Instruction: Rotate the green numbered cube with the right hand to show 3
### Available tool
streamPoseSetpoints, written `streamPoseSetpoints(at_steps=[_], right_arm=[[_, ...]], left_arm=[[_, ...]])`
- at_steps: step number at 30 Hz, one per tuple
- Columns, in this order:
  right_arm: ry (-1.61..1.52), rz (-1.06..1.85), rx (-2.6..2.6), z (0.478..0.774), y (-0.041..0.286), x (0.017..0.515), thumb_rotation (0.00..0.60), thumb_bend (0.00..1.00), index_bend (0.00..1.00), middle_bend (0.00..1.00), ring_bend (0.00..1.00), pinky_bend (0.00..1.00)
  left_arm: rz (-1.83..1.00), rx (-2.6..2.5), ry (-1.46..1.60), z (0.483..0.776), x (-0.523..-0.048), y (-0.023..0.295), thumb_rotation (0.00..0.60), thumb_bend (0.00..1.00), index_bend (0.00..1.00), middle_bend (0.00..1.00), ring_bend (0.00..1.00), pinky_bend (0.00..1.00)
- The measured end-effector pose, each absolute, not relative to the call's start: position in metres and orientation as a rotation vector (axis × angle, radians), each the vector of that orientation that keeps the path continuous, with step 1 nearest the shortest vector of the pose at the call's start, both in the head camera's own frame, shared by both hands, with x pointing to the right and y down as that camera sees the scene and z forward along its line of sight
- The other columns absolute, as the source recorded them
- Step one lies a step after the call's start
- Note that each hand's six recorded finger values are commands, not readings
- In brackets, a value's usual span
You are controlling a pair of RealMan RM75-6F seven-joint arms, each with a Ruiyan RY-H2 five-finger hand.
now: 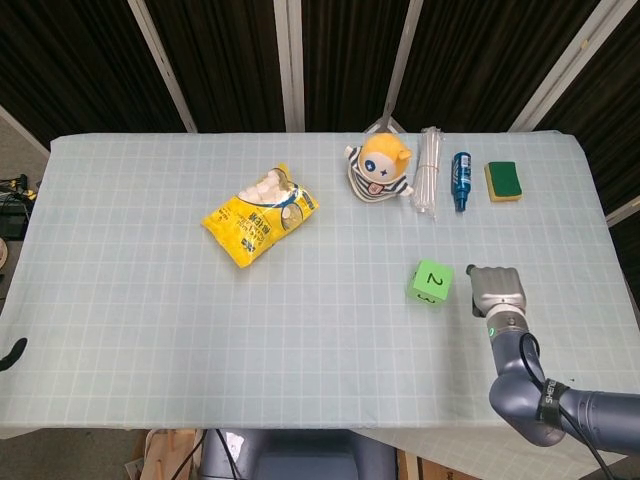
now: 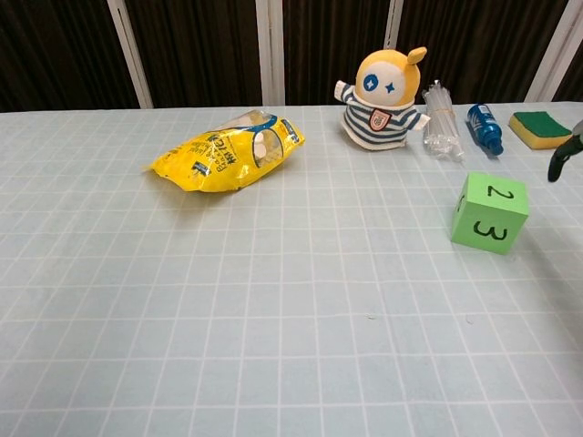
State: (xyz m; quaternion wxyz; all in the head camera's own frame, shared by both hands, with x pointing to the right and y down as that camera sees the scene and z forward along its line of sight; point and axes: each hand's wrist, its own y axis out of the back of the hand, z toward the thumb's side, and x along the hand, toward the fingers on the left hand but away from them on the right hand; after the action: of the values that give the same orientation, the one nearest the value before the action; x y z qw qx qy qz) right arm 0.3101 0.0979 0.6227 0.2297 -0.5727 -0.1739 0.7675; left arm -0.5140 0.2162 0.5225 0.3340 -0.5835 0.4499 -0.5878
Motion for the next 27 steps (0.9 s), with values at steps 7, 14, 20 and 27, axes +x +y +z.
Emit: streamPoseSetpoints(at_steps=[7, 14, 20, 27], right_arm=[[-1.007, 1.880, -1.342, 0.566, 0.058, 0.338, 0.600, 0.44, 0.10, 0.19, 0.20, 0.15], [-1.557, 1.443, -1.522, 0.535, 0.066, 0.357, 0.600, 0.43, 0.09, 0.13, 0.14, 0.08], [-1.509, 1.195, -1.619, 0.522, 0.099, 0.366, 0.600, 0.43, 0.09, 0.11, 0.12, 0.07], [-1.062, 1.327, -1.661, 0.539, 0.202, 0.381, 0.600, 0.35, 0.09, 0.06, 0.07, 0.06]], left_arm=[[-1.533, -1.529, 1.160, 0.524, -0.512, 0.217, 0.600, 0.36, 0.06, 0.01, 0.00, 0.00], [-1.528, -1.532, 1.156, 0.523, -0.509, 0.220, 0.600, 0.36, 0.06, 0.01, 0.00, 0.00], [-1.529, -1.528, 1.154, 0.523, -0.508, 0.221, 0.600, 0.36, 0.06, 0.01, 0.00, 0.00], [-1.533, -1.526, 1.140, 0.524, -0.506, 0.223, 0.600, 0.36, 0.06, 0.01, 0.00, 0.00]])
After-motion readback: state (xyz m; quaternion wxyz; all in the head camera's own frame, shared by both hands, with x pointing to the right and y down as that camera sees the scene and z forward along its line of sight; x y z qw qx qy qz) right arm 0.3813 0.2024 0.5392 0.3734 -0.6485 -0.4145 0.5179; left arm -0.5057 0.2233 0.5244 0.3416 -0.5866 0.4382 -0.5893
